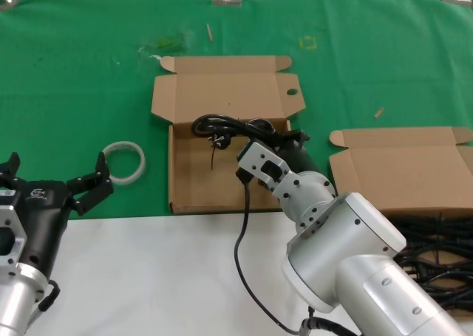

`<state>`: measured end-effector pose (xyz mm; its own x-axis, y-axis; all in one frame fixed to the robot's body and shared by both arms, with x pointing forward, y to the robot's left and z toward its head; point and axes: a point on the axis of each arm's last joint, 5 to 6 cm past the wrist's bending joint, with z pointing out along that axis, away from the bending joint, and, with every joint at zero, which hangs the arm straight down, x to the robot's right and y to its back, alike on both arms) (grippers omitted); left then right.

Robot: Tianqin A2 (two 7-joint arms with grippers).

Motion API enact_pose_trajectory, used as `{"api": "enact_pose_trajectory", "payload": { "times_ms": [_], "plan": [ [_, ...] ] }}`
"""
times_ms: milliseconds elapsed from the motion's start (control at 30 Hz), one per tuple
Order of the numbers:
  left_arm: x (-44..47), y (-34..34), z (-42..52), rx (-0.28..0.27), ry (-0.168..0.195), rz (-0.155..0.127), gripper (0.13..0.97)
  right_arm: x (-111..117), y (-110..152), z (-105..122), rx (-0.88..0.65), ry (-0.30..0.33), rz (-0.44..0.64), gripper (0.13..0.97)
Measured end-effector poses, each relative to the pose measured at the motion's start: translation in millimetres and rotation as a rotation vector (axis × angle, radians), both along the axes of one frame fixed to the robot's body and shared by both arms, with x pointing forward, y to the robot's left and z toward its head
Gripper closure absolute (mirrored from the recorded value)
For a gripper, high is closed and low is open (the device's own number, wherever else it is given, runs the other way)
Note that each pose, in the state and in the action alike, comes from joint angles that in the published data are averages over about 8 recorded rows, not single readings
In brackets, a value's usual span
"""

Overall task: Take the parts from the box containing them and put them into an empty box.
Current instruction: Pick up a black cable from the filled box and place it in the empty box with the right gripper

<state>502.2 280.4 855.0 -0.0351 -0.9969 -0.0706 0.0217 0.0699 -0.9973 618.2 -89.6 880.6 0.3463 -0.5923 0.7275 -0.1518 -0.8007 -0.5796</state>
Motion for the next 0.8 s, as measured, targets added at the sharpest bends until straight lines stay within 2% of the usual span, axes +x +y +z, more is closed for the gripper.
{"api": "enact_pose_trajectory", "payload": {
  "times_ms": [800],
  "plan": [
    [0.0,0.0,0.0,0.000,0.000,0.000,0.132,9,8,-11,0.040,0.013,0.017,0.920]
  ]
}}
